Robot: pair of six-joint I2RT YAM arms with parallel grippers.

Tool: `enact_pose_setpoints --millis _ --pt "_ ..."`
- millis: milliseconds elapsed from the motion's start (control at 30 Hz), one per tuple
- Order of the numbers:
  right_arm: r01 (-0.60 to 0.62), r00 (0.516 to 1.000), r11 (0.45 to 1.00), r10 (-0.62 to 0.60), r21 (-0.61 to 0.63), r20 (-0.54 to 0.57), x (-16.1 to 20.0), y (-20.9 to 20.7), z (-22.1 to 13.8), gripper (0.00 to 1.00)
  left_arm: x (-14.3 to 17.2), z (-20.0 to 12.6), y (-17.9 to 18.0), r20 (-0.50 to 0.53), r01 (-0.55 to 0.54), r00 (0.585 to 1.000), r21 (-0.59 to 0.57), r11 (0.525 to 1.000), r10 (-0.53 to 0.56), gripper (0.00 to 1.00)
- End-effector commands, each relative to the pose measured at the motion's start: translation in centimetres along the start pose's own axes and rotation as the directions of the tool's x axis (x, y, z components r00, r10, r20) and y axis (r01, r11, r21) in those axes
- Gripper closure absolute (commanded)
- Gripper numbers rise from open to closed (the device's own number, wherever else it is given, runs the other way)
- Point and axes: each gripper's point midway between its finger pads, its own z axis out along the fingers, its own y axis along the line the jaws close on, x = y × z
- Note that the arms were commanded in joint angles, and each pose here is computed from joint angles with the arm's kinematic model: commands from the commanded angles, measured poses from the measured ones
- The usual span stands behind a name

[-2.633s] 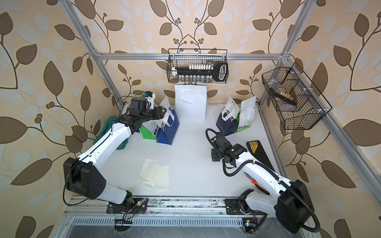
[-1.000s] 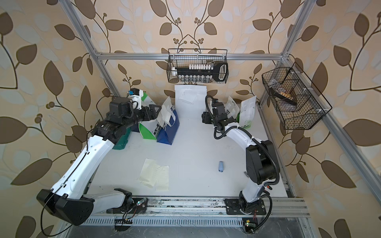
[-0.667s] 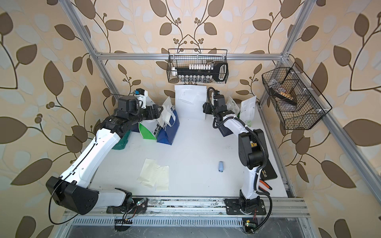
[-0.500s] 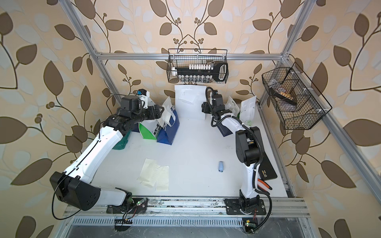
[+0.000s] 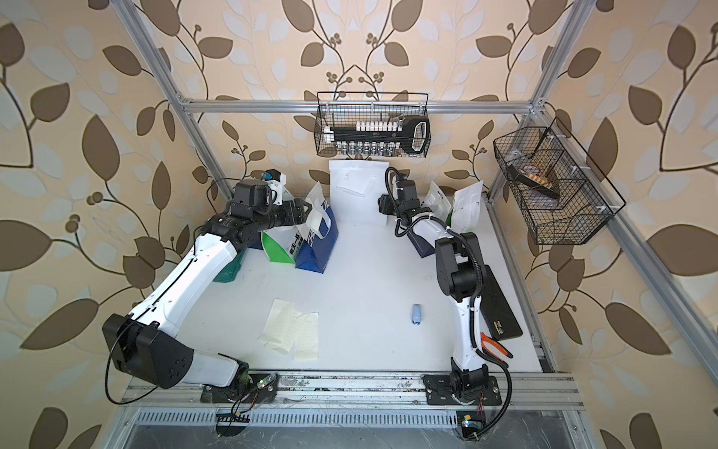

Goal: Staple the receipts to the bags
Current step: Move the takeout bag to the center of the board.

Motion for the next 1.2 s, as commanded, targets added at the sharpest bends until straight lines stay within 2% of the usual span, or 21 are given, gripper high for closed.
enact_pose_setpoints --millis 0,133,233,367,633,700,1167 --pt "0.02 0.999 0.998 -0.017 -0.064 0.044 -1.5 0.9 0.4 0.41 -1.8 -0.7 -0.8 0.041 -0.011 0.999 0.033 0.999 0.01 0.19" --pt "0.034 0.999 0.995 -0.03 -0.09 0.04 -1.4 1.1 0.9 0.48 -1.8 -0.6 -0.7 0.039 -0.011 0.999 0.03 0.999 0.01 0.19" --pt "0.037 0.999 0.995 -0.033 -0.088 0.042 -1.1 1.0 0.9 0.57 -1.8 -0.6 -0.7 0.041 -0.012 0.999 0.033 0.999 0.01 0.19" --pt "0.045 0.998 0.995 -0.042 -0.088 0.037 -0.7 0.9 0.9 0.75 -1.8 -0.7 -0.9 0.038 -0.009 0.999 0.041 0.999 0.007 0.19" --pt "0.084 0.995 0.995 -0.08 -0.058 0.056 -0.9 0.6 -0.6 1.0 -1.9 -0.6 -1.0 0.04 -0.008 0.999 0.043 0.999 0.006 0.19" --pt "0.092 0.994 0.995 -0.09 -0.043 0.06 -0.8 0.5 -1.3 1.0 -1.2 0.5 -0.6 0.012 -0.002 1.0 0.036 0.999 0.002 0.19" --pt "0.164 0.985 0.984 -0.167 0.071 0.039 2.3 1.9 -8.1 1.0 -1.2 0.5 -0.4 0.007 0.01 1.0 0.04 0.999 -0.01 0.19"
